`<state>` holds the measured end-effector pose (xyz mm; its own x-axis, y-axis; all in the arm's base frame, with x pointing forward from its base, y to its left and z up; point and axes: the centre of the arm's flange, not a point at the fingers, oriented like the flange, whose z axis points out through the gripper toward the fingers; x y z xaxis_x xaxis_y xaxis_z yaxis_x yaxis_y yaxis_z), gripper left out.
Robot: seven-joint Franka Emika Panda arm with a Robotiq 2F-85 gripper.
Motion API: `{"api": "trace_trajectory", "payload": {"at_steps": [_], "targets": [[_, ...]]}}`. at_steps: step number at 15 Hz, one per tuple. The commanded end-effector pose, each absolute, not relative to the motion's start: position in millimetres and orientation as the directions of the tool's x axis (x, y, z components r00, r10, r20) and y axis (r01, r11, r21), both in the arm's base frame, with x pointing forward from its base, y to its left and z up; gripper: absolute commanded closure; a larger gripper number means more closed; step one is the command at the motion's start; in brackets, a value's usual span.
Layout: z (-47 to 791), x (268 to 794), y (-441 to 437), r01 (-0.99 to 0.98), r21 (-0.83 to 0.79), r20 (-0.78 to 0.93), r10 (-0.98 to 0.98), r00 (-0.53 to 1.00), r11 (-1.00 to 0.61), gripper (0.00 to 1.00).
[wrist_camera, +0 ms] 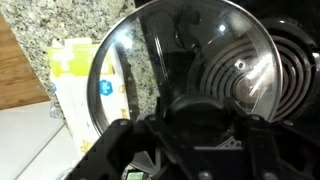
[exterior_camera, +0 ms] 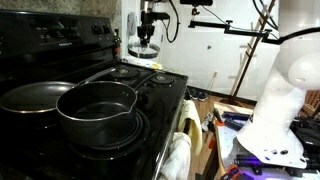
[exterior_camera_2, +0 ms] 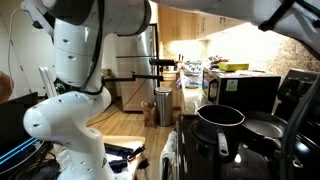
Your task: Put the lid on the stove
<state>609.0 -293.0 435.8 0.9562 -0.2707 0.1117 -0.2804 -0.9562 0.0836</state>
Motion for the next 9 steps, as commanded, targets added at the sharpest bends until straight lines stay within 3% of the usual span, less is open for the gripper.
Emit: {"api": "trace_trajectory", "payload": {"at_steps": [1,9], "targets": [[432,621,-305,-0.222,0.032,0.101,-0.218,0.971,-0.974,0.66],[411,623,-271,-0.14,0.023,0.062,-0.138,0.988,-0.99,0.66]]}}
